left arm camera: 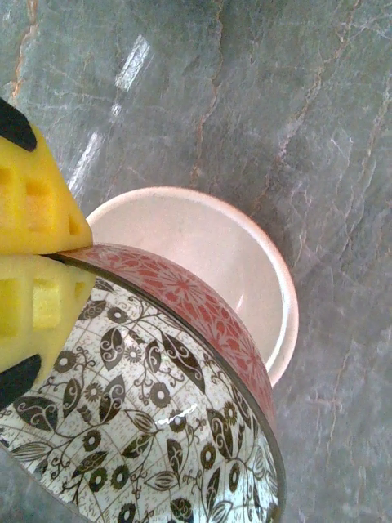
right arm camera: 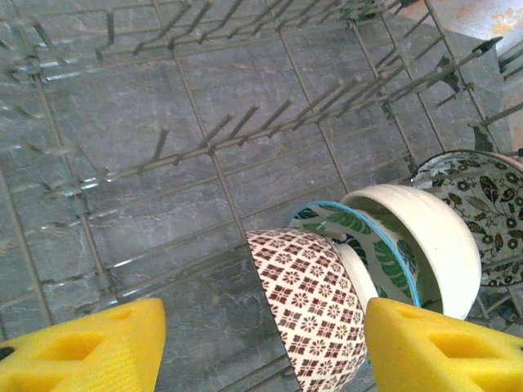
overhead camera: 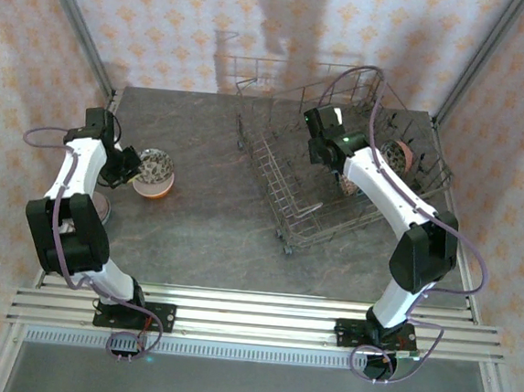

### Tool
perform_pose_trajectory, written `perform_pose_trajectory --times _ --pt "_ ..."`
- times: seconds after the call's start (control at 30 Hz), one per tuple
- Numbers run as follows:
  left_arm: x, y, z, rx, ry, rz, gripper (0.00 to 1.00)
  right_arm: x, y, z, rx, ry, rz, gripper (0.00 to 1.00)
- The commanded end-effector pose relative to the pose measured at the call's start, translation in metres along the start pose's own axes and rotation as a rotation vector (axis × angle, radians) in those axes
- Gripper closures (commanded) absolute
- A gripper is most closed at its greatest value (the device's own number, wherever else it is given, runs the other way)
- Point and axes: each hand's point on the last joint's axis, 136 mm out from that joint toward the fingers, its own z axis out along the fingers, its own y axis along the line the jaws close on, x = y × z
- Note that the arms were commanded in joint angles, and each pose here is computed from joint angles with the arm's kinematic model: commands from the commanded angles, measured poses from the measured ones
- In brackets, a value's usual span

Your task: Load the bowls into the dish rack

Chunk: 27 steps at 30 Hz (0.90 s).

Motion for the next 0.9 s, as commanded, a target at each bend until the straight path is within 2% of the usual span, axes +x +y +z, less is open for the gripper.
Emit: perform_pose_trajectory --times 0.0,0.3,0.63,0.87 --pt "-0.002 -0.029 -0.022 0.117 -0.063 0.037 1.00 -0.020 -0.004 -0.021 -0.028 -0.046 0.024 0.35" --pt "-0.003 -0.102 -0.074 0.310 -0.190 0.132 1.00 -0.053 0.025 -0.050 -0.233 -0.029 0.044 0.35" --pt "0.003 -0.201 -0.136 0.546 -0.309 0.200 1.00 -0.096 0.078 -0.109 -0.625 -0.092 0.056 0.39" --pt "0.017 -0.257 -0.146 0.640 -0.310 0.254 1.00 -0.119 0.099 -0.125 -0.700 -0.153 0.081 0.39"
